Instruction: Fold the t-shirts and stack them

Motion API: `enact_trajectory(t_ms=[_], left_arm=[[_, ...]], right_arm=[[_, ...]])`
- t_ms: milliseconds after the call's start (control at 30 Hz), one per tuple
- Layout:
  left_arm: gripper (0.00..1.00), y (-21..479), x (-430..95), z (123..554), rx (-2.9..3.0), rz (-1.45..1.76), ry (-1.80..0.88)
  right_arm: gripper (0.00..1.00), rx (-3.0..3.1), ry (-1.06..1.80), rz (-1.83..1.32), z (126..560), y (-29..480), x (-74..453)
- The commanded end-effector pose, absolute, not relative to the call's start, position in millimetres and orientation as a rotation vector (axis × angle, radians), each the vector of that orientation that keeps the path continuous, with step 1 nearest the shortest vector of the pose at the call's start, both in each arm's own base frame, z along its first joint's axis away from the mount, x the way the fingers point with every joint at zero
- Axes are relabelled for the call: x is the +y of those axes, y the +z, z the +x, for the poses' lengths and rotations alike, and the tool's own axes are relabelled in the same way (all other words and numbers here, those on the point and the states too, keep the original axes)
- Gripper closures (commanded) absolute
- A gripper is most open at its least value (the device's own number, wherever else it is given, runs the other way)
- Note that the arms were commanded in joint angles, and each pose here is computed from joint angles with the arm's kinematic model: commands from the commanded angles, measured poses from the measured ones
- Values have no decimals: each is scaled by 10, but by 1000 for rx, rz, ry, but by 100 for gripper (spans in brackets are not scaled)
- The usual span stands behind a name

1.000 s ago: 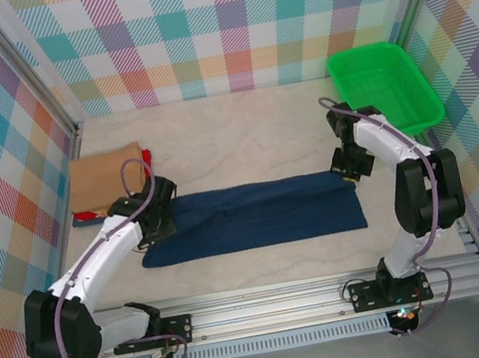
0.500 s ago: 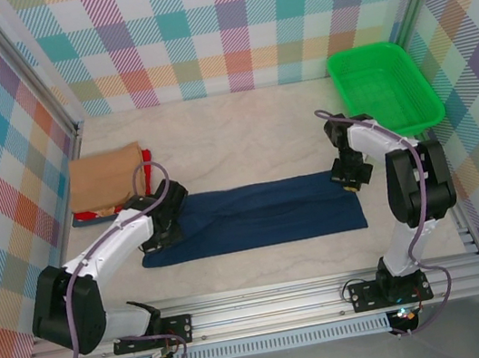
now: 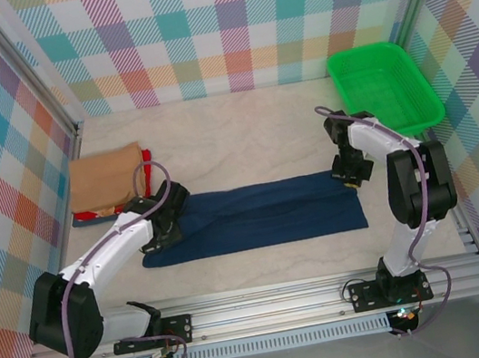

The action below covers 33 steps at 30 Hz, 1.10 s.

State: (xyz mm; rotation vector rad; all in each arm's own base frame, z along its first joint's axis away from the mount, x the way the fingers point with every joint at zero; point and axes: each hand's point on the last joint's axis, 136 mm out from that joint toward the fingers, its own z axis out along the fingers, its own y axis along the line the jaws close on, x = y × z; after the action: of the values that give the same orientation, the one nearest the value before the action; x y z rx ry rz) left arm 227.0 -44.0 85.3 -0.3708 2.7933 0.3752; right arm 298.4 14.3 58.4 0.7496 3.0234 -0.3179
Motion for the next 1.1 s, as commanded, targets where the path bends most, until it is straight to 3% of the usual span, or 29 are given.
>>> enact_trajectory(t_ms=[0,267,867,1067], left_arm=[[100,729,-435,2183,2827,-375,411],[100,536,-493,2196,2859,-345,464],[100,936,-287,2193,2685,-359,560],[100,897,-313,2201,2684,-354,553]], right_arm=[[100,3025,-342,744,2938,655,96],[100,3080,-367,794,2759,395,100],[100,2977,-434,744,2883,730,-27],[100,3016,-455,754,2820,585,-18]])
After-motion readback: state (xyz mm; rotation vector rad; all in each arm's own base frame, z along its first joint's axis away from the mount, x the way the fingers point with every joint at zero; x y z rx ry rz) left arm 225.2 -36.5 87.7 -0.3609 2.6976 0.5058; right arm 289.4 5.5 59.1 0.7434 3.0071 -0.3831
